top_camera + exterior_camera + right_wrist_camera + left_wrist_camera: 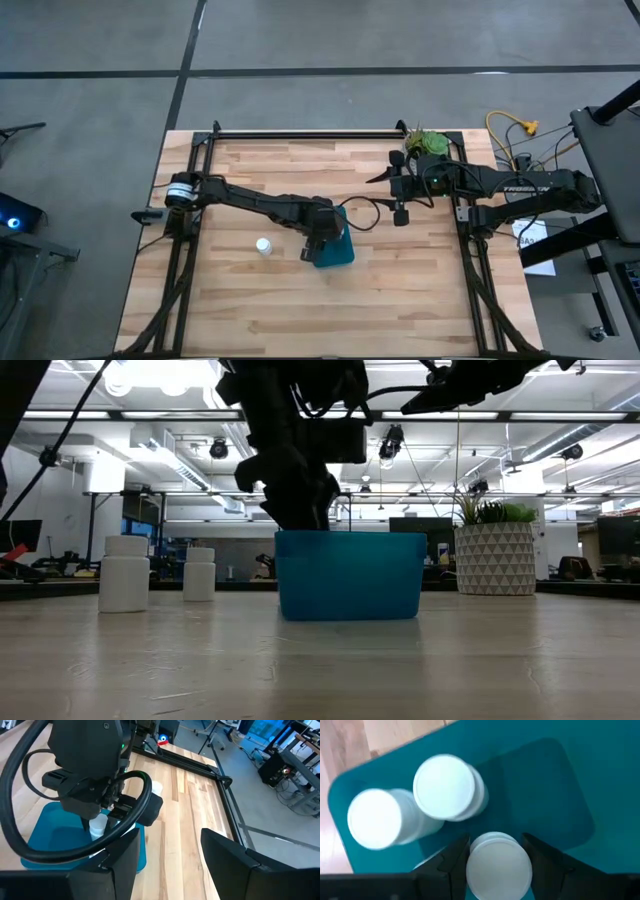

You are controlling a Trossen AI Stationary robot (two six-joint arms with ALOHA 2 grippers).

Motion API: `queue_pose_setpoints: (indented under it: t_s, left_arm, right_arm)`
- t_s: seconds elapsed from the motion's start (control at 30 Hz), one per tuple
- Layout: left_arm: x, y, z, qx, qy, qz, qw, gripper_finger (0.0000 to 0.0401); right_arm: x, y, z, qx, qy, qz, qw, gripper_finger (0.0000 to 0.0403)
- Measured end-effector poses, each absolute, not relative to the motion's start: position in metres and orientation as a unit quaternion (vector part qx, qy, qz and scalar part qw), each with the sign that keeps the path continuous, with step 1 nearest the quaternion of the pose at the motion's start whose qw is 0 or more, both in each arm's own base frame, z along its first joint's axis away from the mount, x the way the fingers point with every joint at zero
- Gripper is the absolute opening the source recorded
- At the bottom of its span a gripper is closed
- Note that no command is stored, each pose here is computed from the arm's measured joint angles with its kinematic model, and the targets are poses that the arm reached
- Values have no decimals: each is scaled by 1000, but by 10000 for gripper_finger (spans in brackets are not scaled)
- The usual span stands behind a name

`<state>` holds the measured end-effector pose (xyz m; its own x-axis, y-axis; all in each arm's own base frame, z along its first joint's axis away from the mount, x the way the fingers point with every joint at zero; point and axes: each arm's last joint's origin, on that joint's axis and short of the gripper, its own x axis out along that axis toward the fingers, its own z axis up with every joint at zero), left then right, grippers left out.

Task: Pick and place pill bottles into a basket
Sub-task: Put the white pill bottle into the blue bin

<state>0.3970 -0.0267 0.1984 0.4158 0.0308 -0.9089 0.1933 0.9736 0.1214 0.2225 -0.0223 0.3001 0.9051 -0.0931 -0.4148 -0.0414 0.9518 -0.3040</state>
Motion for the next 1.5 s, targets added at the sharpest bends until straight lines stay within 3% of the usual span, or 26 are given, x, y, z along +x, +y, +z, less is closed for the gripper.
queue_pose_setpoints:
  t_s: [0.17, 0.7, 1.5]
  left_arm:
    - [400, -27, 199, 104, 523, -48, 845, 166]
    - [400, -27, 204, 103, 519, -46, 847, 173]
    - [350, -39, 309, 66, 414, -28, 908, 173]
  right_arm:
    - [223, -22, 300, -153, 217, -14, 964, 203]
    - [223, -22, 300, -151, 217, -14, 964, 203]
    - [223, -22, 300, -146, 218, -15, 965, 203]
